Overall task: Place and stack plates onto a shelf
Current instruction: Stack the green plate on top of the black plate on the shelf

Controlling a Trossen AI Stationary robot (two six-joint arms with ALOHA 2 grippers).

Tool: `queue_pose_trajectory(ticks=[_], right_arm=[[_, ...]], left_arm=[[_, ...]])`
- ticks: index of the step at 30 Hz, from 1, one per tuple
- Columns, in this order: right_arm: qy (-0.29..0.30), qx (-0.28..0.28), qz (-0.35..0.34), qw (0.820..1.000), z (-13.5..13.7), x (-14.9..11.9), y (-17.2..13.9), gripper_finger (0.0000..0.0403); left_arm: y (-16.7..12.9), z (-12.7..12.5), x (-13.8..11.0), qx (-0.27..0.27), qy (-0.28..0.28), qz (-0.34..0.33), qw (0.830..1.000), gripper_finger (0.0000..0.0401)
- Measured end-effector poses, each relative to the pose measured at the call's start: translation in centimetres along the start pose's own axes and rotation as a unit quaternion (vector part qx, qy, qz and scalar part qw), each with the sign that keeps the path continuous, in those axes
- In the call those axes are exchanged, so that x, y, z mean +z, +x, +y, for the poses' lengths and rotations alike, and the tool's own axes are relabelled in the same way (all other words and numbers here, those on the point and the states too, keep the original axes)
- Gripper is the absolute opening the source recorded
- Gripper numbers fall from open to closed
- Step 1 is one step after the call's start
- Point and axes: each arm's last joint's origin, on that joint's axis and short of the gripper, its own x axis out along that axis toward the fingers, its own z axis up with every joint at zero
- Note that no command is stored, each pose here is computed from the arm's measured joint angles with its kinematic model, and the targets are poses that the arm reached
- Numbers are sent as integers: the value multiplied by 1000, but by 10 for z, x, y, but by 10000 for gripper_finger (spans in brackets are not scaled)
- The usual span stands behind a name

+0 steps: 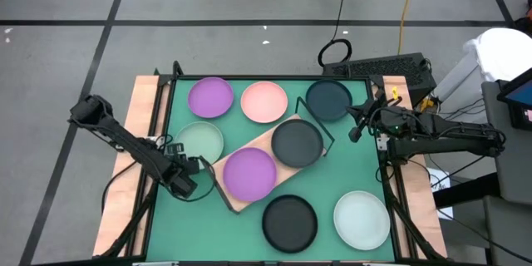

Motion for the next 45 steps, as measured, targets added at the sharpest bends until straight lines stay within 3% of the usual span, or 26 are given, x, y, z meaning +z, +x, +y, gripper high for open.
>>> queue_pose_trajectory(ticks=[10, 18, 34, 45], right_arm=[[0, 0, 0, 1000, 0, 0, 0, 0], [0, 0, 0, 1000, 0, 0, 0, 0], [-36, 25, -33, 998, 2, 7, 0, 0], [-41, 102, -126, 986, 8, 27, -1, 0]], left_arm=[[1, 1, 0, 17, 0, -4, 1000, 14], [-12, 4, 2, 48, -14, 2, 999, 10], [-91, 22, 17, 143, -10, -24, 989, 10], [-146, 27, 34, 124, 29, -121, 984, 10]])
